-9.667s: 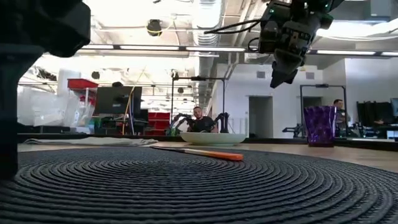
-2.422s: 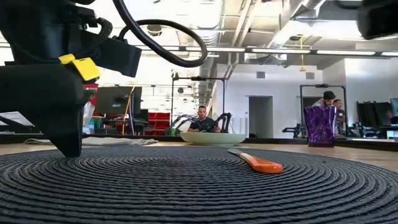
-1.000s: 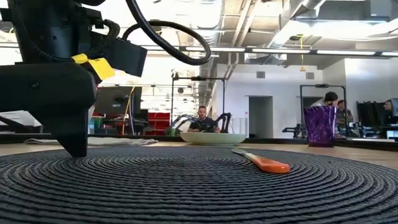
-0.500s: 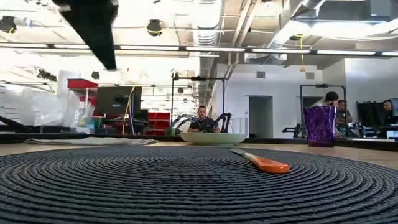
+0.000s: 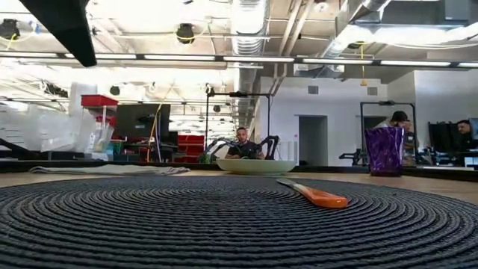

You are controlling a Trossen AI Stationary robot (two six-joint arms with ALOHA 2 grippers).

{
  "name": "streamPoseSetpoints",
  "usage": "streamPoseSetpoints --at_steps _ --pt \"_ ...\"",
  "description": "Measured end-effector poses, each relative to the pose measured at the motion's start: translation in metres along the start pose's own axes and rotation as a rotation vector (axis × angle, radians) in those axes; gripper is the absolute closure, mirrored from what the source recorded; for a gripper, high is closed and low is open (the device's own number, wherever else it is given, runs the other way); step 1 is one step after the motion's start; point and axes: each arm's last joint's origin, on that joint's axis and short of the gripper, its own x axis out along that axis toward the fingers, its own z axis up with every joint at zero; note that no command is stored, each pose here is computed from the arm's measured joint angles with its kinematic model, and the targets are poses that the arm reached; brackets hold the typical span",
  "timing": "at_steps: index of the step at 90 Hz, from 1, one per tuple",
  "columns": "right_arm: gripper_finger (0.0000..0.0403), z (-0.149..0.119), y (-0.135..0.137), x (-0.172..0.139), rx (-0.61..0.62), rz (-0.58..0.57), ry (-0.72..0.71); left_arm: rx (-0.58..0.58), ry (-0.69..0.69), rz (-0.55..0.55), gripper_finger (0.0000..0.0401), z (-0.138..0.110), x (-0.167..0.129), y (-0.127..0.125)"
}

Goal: Set table place
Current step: Put the orange spoon on the dark gray placemat to the right of the orange table knife

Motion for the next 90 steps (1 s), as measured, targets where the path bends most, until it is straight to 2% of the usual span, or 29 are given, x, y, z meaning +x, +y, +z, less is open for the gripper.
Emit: streamPoseSetpoints --at_steps 15,29,33,48,64,90 --pt "0.0291 0.003 -0.002 0.003 0.071 -0.022 0.008 0.005 -0.002 -0.002 0.0401 -0.002 -0.001 -0.001" --pt "0.0377 0.003 -0.005 0.003 0.123 -0.052 0.006 0.007 -0.003 -0.002 0.0401 -0.001 -0.001 -0.001" --pt "0.0391 0.003 -0.005 0.003 0.125 -0.051 0.004 0.008 -0.003 -0.002 0.0401 -0.001 -0.001 -0.001" --pt "0.0399 0.003 -0.004 0.003 0.138 -0.047 -0.002 0.012 -0.003 -0.002 0.0401 -0.001 -0.001 -0.001" --pt "0.0403 0.007 0.007 -0.005 0.072 -0.066 -0.017 0.105 0.003 0.013 0.0401 -0.002 -0.001 0.001" --pt "0.0402 0.035 0.027 -0.02 -0.004 -0.088 -0.069 0.119 -0.009 0.021 0.0401 -0.002 -0.001 0.001"
